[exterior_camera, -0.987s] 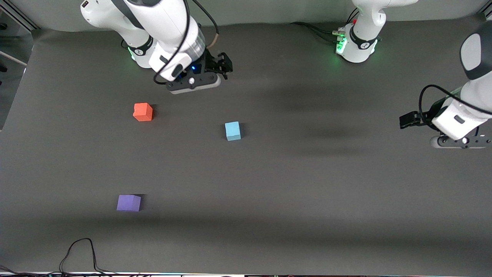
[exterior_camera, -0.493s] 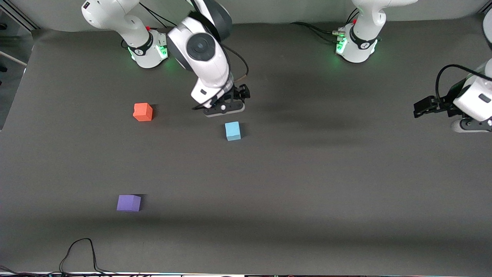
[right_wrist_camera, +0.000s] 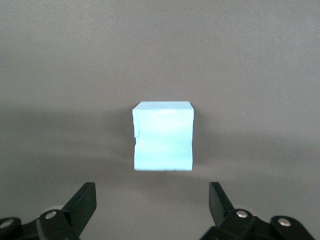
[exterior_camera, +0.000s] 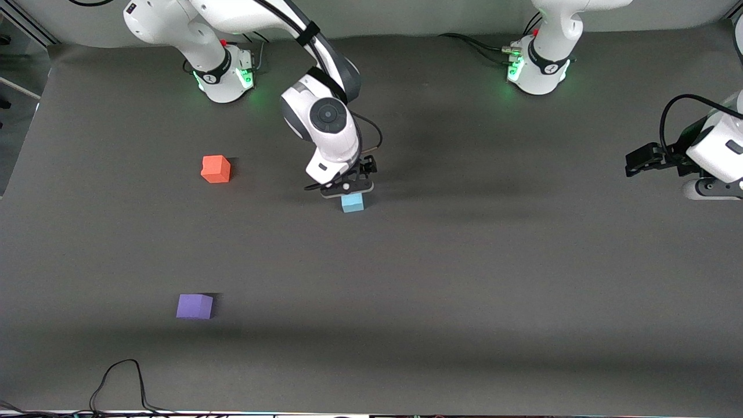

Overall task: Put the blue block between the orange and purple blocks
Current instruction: 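Lower the right gripper over the blue cube and close on it, then lift the blue cube and carry it past the orange cube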

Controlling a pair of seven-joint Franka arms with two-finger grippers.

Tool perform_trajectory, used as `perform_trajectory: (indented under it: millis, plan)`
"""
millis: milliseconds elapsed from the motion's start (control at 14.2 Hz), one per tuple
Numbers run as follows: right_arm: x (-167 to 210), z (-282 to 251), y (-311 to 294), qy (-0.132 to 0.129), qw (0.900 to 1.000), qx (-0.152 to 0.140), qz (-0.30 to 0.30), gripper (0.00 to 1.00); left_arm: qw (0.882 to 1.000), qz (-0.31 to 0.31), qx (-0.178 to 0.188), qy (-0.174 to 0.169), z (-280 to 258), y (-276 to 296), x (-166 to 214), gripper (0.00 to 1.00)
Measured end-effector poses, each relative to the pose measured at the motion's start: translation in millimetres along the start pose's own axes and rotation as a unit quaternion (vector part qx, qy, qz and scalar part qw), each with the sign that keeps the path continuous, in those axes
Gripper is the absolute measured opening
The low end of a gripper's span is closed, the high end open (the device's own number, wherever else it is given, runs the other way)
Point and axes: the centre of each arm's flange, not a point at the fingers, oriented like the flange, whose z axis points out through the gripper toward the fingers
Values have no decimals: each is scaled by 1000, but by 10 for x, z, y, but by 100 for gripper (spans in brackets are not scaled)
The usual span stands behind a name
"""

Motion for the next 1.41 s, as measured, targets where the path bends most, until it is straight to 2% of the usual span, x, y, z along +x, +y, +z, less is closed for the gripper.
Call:
perform_trajectory:
  millis: [211,493,705,775,987,1410]
  plan:
    - [64,280,29,12,1000,-10,-6,100,1000,0,0,0,-12,-22,-2,100]
    - [154,588,69,30,1000,-6,-2,100,1000,18,0,-5,-20,-29,-19,100]
    - [189,696,107,34,999,-8,1,97,1000,22,0,-5,-36,-27,-23,100]
    - [206,693,125,35,999,-8,3,90,1000,23,0,-5,-41,-23,-25,100]
    - [240,661,129,40,999,-6,9,57,1000,24,0,-5,-43,-14,-25,100]
    - [366,467,116,56,998,6,30,56,1000,28,0,-5,-44,22,-26,100]
